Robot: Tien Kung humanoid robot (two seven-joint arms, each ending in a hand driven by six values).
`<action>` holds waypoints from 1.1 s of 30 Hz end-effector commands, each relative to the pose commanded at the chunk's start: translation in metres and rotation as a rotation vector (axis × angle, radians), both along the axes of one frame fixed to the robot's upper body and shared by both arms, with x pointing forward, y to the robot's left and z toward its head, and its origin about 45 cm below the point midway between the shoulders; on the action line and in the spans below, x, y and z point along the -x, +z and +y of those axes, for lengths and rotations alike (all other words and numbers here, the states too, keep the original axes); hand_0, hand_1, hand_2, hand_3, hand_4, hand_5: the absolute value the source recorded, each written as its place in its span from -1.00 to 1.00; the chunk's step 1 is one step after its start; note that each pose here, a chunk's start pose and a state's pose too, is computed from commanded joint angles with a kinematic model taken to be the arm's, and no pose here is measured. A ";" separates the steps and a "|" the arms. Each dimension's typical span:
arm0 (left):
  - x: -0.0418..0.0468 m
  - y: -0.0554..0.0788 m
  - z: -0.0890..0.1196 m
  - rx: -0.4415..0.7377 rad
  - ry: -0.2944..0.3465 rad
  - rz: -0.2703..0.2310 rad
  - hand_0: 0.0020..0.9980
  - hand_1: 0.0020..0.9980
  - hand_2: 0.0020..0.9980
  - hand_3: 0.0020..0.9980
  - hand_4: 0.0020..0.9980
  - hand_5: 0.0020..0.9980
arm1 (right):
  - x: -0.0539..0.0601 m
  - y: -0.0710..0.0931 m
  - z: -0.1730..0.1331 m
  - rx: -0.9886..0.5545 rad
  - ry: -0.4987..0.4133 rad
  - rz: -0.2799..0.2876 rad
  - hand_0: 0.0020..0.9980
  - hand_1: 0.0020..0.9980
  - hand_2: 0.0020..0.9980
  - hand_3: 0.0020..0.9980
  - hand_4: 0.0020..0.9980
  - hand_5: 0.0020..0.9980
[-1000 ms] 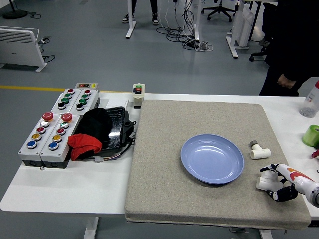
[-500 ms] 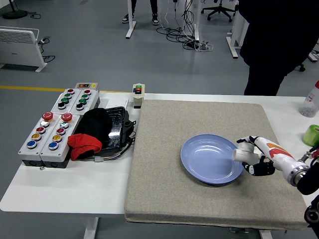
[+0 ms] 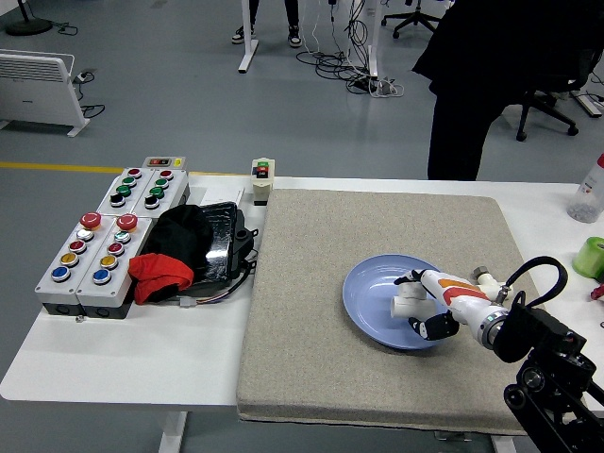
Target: Pick pipe place plate twice
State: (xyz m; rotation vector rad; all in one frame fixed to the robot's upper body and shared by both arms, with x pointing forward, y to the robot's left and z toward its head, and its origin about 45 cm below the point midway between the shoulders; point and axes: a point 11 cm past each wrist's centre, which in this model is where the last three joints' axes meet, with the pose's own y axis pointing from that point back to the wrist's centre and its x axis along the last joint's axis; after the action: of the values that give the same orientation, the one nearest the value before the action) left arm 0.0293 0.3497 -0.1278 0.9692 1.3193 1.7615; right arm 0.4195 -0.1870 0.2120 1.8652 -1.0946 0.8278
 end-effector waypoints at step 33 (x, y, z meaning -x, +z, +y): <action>-0.0060 0.001 0.000 0.001 0.000 -0.011 0.40 0.36 0.42 0.31 -0.34 1.00 | -0.048 -0.013 -0.090 0.085 -0.299 0.065 0.86 0.79 0.99 0.92 0.58 -0.39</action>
State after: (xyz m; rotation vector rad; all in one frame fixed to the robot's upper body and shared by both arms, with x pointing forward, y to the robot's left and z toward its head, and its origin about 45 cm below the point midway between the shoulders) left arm 0.0352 0.3493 -0.1272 0.9574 1.3126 1.7639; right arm 0.4674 -0.2766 0.1994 1.5970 -1.2402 0.6266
